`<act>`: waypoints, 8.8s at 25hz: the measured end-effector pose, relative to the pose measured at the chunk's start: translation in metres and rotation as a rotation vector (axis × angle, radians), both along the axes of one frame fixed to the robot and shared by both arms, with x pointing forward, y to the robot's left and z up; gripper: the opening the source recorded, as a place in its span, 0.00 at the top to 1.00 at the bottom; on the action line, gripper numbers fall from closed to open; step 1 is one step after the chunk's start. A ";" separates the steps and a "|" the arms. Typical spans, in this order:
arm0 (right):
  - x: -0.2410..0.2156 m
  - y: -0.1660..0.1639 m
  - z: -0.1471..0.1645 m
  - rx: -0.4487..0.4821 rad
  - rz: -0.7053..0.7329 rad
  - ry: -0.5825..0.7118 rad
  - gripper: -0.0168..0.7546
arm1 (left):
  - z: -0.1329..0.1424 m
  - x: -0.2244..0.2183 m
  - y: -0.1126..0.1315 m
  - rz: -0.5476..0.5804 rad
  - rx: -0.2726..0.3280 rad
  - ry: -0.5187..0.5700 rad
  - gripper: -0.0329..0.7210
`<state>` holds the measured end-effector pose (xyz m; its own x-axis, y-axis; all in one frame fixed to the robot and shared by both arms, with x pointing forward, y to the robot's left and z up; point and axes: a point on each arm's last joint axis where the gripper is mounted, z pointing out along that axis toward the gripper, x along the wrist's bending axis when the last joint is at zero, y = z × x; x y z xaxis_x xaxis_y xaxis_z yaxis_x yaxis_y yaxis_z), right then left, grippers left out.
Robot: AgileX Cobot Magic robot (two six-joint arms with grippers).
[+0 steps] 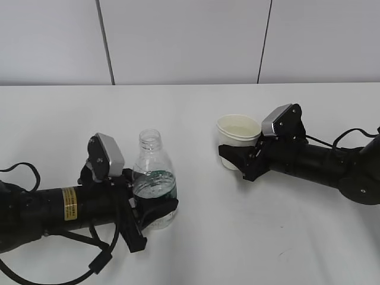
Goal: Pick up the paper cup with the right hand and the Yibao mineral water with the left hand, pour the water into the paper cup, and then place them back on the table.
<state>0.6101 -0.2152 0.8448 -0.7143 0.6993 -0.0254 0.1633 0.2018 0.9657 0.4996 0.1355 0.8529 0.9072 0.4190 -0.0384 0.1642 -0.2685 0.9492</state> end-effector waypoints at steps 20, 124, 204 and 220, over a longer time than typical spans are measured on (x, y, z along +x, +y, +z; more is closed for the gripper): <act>-0.008 0.006 -0.007 0.010 0.108 -0.008 0.11 | 0.002 0.005 -0.004 0.092 -0.018 -0.016 0.33; -0.015 -0.114 0.225 -0.323 -0.785 1.077 0.21 | 0.163 0.077 0.158 0.832 0.689 1.047 0.32; -0.385 -0.079 0.204 -0.107 -0.844 0.266 0.21 | 0.209 -0.273 0.156 1.012 0.104 0.050 0.35; -0.384 -0.078 0.199 -0.110 -0.834 0.300 0.22 | 0.201 -0.276 0.165 1.100 0.179 0.129 0.35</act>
<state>0.2259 -0.2935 1.0439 0.0387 0.9991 -0.0171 0.5409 -0.0065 0.8410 0.2234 0.3001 1.0537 0.0340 0.9988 0.0356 0.4907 -0.0477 0.8700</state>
